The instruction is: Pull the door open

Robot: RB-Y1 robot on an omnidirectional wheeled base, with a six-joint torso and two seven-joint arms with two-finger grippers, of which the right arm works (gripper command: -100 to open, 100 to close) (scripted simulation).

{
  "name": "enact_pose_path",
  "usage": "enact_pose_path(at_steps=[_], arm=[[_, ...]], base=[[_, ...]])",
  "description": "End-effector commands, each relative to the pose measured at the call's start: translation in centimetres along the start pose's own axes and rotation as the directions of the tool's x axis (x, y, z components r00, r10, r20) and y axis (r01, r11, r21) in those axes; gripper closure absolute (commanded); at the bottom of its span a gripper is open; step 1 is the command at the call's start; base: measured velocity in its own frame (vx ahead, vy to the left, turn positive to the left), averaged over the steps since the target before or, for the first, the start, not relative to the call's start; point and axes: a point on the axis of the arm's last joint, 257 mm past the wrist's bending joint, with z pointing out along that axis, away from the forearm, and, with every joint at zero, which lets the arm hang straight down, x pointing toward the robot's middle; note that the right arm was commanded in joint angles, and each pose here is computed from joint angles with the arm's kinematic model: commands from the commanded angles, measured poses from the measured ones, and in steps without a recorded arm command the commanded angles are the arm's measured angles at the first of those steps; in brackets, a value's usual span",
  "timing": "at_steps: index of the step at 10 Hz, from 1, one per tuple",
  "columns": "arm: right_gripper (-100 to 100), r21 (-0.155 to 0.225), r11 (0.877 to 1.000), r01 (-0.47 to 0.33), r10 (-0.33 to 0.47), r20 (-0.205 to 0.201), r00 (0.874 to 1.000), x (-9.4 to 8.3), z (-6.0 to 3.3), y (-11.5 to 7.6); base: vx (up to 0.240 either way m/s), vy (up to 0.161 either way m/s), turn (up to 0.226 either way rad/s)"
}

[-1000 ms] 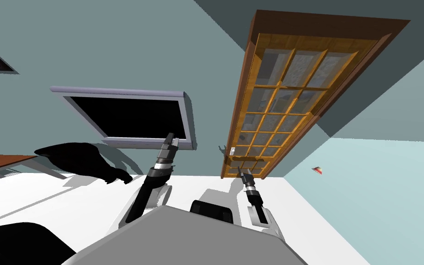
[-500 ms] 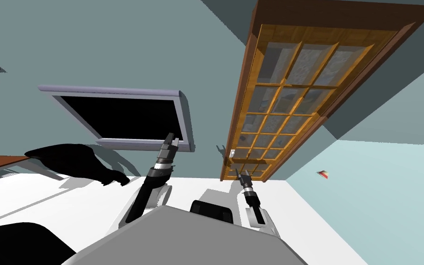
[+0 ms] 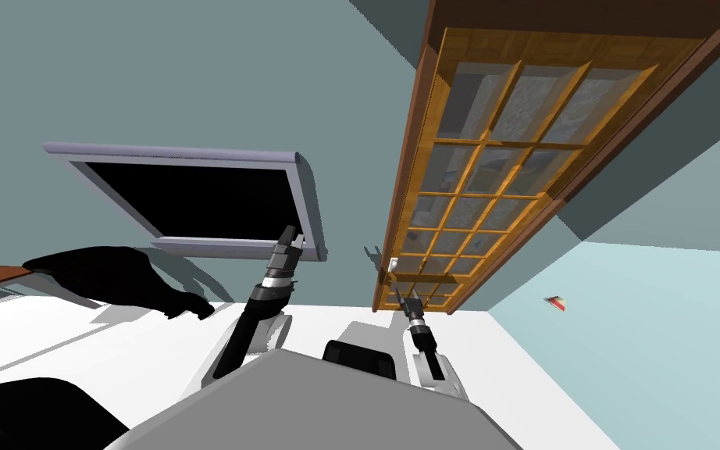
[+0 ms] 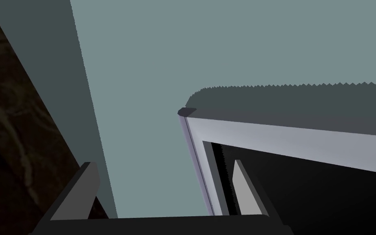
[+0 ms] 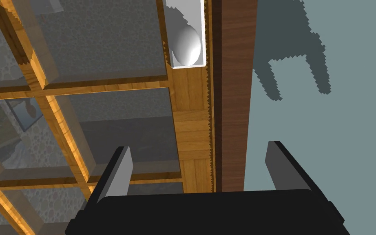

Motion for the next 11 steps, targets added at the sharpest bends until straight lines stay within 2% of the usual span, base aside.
enact_pose_path(at_steps=[1,5,6,9,11], arm=[[-100,-0.008,1.0,0.019,-0.019,-0.011,1.0,0.6,-0.05,0.6],[-100,-0.029,0.998,0.052,-0.053,-0.033,0.998,2.0,-0.2,2.2],[-100,-0.025,0.999,0.045,-0.046,-0.031,0.998,1.8,-0.17,1.9],[-100,0.057,0.992,0.113,-0.107,-0.092,0.99,3.4,-2.74,-4.3],[-100,0.057,0.992,0.113,-0.107,-0.092,0.99,3.4,-2.74,-4.3]], base=[[0.128,-0.045,0.015],[0.106,-0.048,0.008],[0.053,-0.018,0.005],[-0.07,0.069,0.095],[-0.042,0.04,0.011]])
